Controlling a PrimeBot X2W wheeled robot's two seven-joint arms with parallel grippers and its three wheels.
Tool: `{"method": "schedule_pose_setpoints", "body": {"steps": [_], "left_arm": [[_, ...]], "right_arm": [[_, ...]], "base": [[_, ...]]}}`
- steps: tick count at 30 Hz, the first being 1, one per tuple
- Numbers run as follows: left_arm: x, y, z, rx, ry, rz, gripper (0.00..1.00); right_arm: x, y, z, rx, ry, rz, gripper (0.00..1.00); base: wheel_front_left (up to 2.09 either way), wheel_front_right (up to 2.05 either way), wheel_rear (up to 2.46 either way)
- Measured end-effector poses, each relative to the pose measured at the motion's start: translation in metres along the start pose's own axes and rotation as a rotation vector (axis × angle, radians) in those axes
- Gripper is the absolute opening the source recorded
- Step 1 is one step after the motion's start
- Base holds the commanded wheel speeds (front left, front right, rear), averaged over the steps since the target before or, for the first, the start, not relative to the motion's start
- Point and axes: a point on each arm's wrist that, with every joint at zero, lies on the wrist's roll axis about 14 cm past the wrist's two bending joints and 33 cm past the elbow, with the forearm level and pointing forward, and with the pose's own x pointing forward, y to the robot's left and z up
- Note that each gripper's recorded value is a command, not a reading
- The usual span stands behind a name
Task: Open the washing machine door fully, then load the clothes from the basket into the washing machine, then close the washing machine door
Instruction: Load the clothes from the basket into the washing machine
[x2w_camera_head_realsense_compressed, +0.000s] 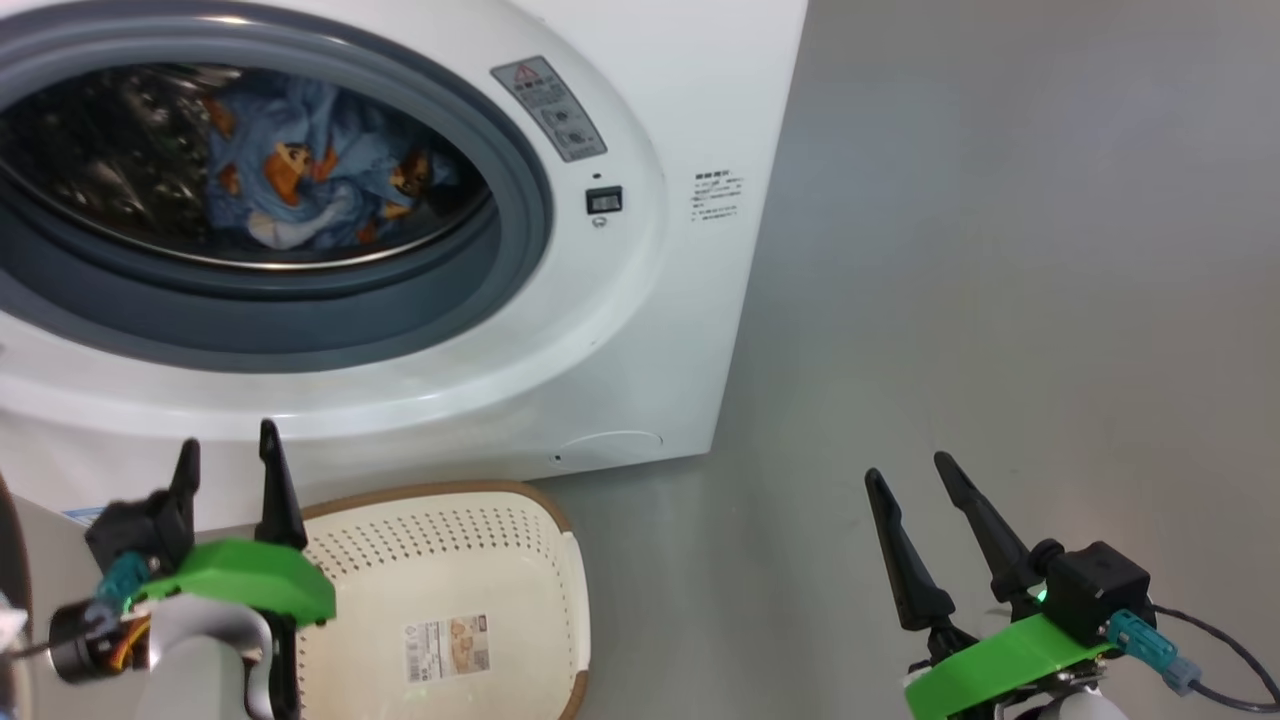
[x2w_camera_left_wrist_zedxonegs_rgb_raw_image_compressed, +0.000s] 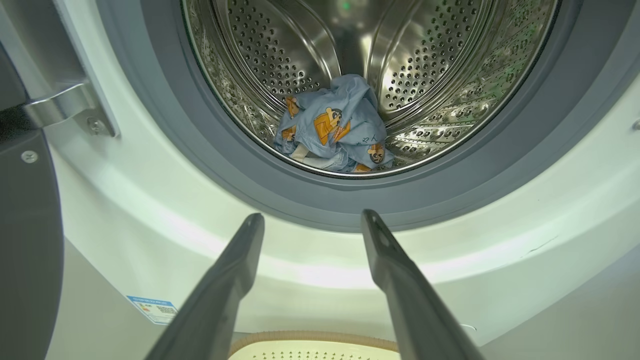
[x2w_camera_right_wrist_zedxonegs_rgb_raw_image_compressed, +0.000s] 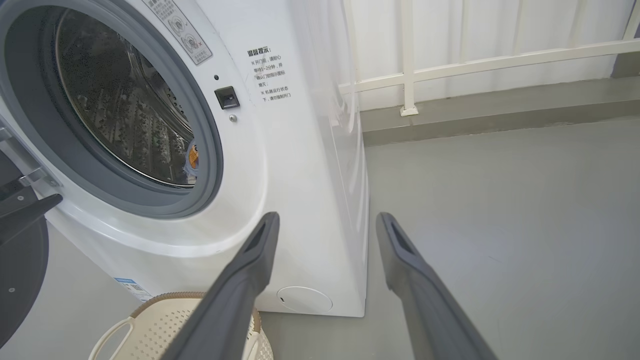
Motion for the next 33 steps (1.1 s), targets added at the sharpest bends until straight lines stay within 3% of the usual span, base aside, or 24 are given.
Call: {"method": "schedule_pose_setpoints", "body": {"steps": [16,33], "left_arm": [[-0.071,0.029,0.000,-0.033,-0.033,0.099,1.00],[-0.117,0.048,0.008,-0.040,-0.082,0.172,1.00]], "right_arm": [[-0.003,0.019,0.009,0.000,-0.025,0.054,1.00],[0.001,0.046,0.018,-0.006,-0.051,0.140,1.00]], "base": [[0.00,0.00,0.00],[0.00,0.00,0.00]]}}
